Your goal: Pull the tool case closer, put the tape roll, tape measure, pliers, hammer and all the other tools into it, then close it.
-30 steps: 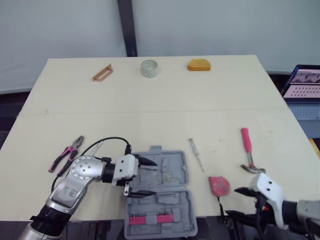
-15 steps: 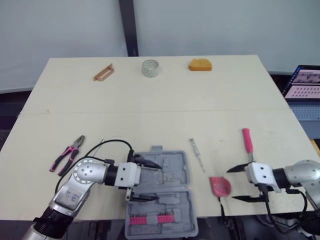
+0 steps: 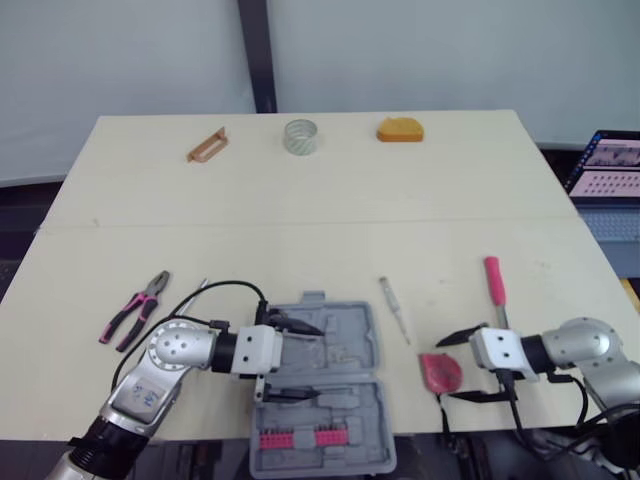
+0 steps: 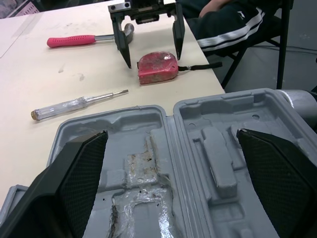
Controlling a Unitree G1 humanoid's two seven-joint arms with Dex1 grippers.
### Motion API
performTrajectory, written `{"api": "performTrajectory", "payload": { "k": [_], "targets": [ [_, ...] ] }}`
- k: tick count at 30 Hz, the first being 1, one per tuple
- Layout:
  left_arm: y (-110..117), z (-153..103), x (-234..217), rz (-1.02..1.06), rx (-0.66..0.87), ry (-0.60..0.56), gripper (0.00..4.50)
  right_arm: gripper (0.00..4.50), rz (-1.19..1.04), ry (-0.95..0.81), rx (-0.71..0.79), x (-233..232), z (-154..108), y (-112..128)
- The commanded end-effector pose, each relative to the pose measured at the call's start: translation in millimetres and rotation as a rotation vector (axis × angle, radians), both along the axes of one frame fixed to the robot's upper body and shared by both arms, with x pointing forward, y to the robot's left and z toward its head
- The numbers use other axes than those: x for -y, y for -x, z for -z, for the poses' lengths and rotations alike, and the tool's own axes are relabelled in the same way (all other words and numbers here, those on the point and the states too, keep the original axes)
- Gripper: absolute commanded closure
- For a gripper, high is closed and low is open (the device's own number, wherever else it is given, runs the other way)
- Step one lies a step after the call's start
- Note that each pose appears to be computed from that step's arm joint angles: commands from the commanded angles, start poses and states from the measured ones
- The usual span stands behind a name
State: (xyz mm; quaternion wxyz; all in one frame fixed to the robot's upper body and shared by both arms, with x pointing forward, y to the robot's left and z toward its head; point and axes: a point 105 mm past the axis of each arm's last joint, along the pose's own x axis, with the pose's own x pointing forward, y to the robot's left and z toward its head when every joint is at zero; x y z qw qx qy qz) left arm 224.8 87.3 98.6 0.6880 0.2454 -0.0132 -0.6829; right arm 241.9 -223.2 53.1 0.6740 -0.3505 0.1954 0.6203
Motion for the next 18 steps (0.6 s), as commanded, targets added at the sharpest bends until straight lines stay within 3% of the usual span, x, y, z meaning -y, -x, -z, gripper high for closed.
{"api": "performTrajectory", "payload": {
  "k": [1, 18],
  "targets": [
    [1.9, -4.0, 2.7, 0.011, 0.028, 0.004, 0.0, 0.03, 0.011, -0.033, 0.013, 0.0, 1.1, 0.7],
    [1.0, 0.6, -2.4, -0.009, 0.016, -0.006, 0.0, 0.03, 0.055, -0.115, 0.057, 10.6, 16.6, -6.9]
  ]
}}
